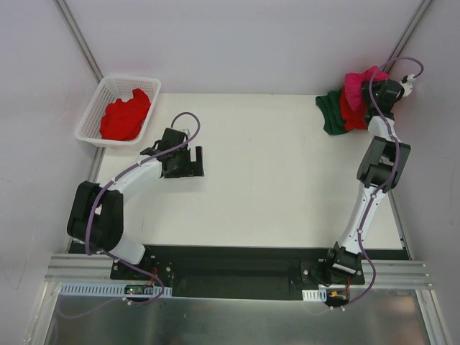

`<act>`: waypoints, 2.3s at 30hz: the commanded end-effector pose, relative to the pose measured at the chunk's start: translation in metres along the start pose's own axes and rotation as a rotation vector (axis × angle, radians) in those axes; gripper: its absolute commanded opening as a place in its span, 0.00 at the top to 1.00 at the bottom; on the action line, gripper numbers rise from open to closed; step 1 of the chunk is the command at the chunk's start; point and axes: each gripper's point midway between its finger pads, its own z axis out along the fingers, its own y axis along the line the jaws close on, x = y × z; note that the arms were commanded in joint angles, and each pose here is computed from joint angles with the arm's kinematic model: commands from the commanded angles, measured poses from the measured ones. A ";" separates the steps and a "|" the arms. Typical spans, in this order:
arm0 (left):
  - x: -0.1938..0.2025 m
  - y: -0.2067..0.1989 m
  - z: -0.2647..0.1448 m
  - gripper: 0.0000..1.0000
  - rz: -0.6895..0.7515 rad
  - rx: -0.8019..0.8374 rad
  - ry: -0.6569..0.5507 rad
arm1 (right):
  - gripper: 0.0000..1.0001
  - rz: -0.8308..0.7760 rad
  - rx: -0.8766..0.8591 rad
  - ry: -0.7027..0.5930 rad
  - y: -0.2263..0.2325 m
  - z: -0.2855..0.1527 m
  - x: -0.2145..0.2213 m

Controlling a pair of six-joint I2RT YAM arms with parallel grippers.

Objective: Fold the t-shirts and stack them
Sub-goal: Put the neatly folded tshirt into the corner of the board with the right arm

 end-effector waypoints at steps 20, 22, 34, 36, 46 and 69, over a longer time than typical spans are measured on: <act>-0.013 -0.006 0.014 0.01 0.004 0.043 0.026 | 0.22 0.002 -0.015 -0.044 -0.004 -0.002 -0.009; -0.014 -0.007 0.012 0.01 0.002 0.051 0.016 | 0.20 -0.013 -0.017 -0.057 0.005 -0.016 -0.019; -0.023 -0.018 -0.018 0.01 0.023 0.109 -0.076 | 0.16 -0.055 0.020 -0.061 0.015 -0.094 -0.035; -0.025 -0.020 -0.024 0.01 0.020 0.118 -0.093 | 0.16 -0.065 0.024 -0.060 0.016 -0.105 -0.036; -0.026 -0.025 -0.031 0.01 0.008 0.145 -0.122 | 0.16 -0.170 0.000 -0.008 0.030 -0.159 -0.034; -0.038 -0.050 0.015 0.01 0.058 0.155 -0.074 | 0.99 -0.307 -0.137 0.262 0.005 -0.049 0.007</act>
